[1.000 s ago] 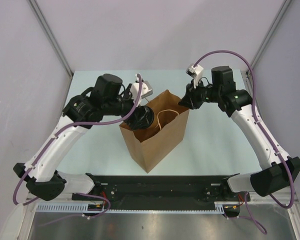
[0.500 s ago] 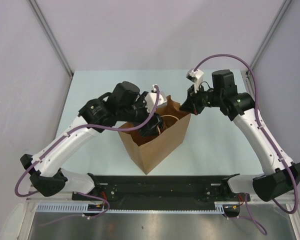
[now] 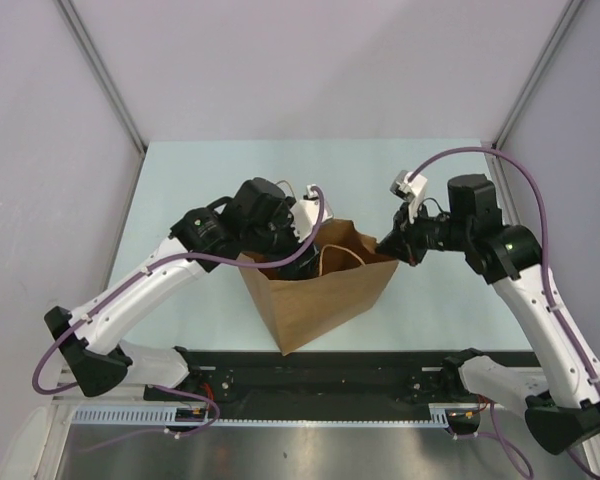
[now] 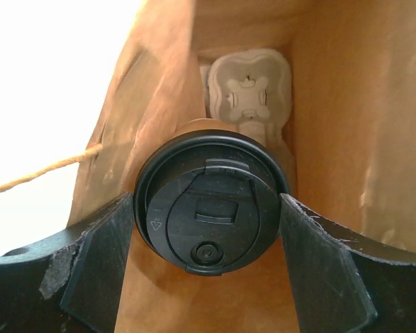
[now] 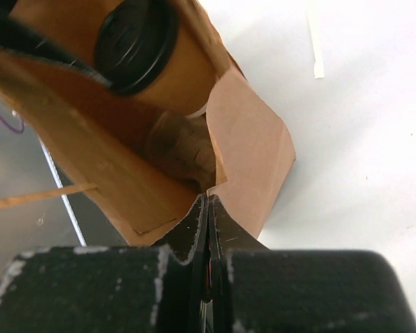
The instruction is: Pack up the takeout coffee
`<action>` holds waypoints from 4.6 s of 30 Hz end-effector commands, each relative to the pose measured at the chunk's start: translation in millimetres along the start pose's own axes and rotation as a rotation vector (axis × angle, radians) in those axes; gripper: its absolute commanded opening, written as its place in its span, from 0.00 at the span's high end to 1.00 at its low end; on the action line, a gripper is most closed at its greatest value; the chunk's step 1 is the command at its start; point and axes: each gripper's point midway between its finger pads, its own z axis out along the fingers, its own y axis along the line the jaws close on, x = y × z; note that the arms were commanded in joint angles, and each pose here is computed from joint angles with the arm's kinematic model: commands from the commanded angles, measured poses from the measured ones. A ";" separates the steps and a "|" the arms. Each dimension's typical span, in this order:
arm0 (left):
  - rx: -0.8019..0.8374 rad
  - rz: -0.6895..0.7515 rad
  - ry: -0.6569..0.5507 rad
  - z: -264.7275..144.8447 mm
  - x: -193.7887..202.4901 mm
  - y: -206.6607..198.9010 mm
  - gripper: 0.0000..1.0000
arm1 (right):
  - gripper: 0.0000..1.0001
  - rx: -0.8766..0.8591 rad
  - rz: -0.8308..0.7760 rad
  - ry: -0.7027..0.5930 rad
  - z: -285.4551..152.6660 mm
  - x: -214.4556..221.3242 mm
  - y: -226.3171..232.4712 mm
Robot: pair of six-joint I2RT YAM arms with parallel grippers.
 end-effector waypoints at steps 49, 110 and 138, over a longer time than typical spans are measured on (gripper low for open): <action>0.082 0.120 0.027 23.2 33.3 -18.3 0.94 | 0.26 0.133 -0.649 -0.384 -43.6 -93.2 54.7; -0.264 0.349 -0.015 34.7 75.3 23.3 0.96 | 1.00 0.163 -0.729 -0.386 47.4 -119.2 41.9; -0.327 0.577 -0.140 51.5 78.0 16.7 1.00 | 1.00 0.133 -0.599 -0.426 42.8 -83.6 81.0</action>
